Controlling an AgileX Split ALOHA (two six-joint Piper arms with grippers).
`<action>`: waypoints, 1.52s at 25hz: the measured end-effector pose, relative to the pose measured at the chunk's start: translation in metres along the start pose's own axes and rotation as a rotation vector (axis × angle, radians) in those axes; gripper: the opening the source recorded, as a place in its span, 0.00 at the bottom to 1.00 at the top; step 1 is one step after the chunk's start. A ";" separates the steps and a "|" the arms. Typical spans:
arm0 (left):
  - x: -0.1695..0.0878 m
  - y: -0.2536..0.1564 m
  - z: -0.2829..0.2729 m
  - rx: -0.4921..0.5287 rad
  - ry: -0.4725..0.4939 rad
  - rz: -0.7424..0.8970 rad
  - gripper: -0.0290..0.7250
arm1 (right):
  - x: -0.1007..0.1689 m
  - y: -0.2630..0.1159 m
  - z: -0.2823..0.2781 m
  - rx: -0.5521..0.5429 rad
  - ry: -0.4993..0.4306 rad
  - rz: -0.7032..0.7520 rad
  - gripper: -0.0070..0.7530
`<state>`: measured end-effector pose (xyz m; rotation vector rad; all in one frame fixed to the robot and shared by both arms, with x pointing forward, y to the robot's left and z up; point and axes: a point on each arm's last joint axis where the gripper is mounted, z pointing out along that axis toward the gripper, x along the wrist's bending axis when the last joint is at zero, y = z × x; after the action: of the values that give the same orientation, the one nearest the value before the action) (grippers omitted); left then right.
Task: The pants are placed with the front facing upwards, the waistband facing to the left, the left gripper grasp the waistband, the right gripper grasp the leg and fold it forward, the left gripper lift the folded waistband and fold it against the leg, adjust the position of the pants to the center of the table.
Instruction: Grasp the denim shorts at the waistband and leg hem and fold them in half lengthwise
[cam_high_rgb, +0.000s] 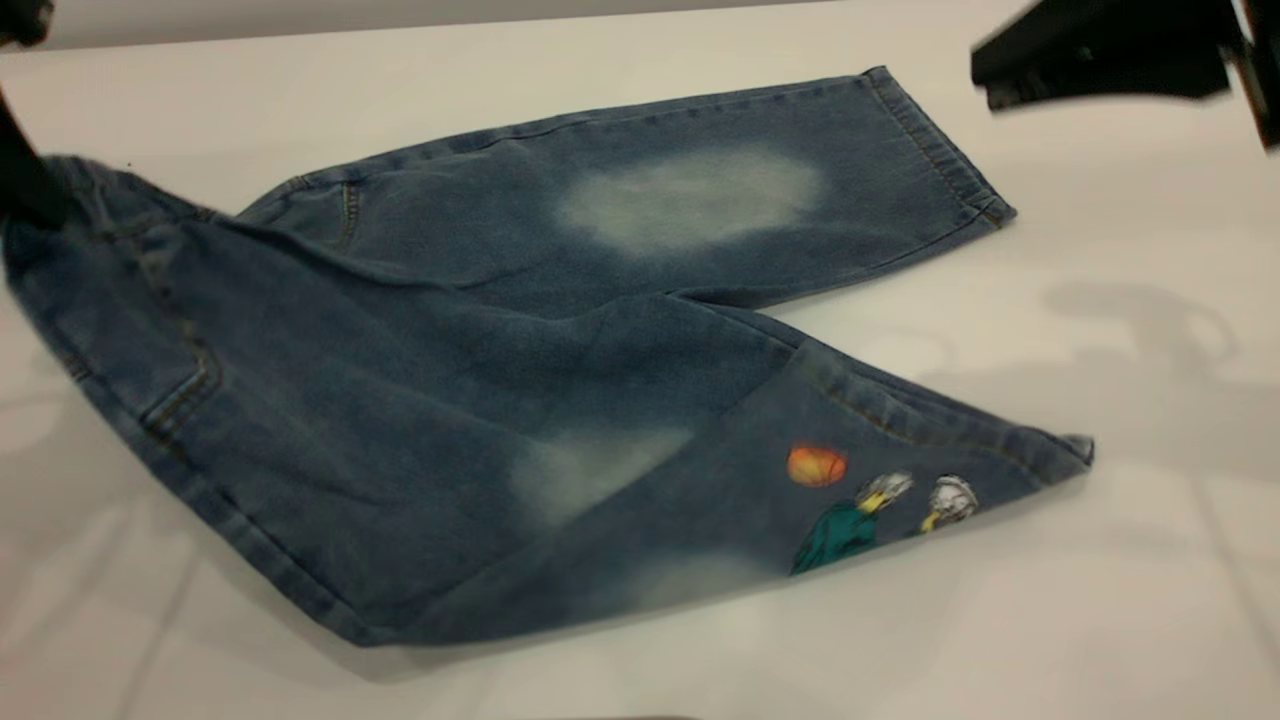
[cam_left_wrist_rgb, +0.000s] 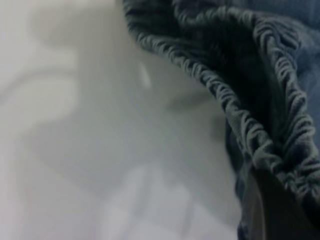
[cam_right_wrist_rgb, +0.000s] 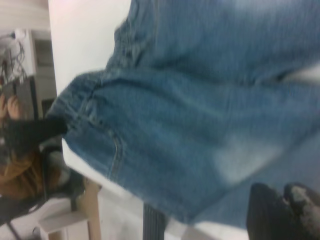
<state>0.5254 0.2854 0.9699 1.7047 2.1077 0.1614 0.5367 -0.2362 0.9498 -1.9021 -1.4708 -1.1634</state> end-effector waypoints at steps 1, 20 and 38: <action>-0.001 0.002 0.000 -0.027 -0.012 -0.037 0.15 | 0.001 0.008 0.002 -0.012 -0.001 -0.004 0.04; -0.003 0.004 0.000 -0.045 -0.039 -0.006 0.15 | 0.007 -0.019 0.083 0.205 -0.308 -0.420 0.32; -0.003 0.003 0.000 -0.040 -0.039 0.017 0.15 | -0.008 -0.038 0.157 0.204 -0.576 -0.413 0.66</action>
<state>0.5290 0.2829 0.9716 1.6897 2.0492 0.1726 0.5538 -0.1069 0.8544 -1.9299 -2.2754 -0.5895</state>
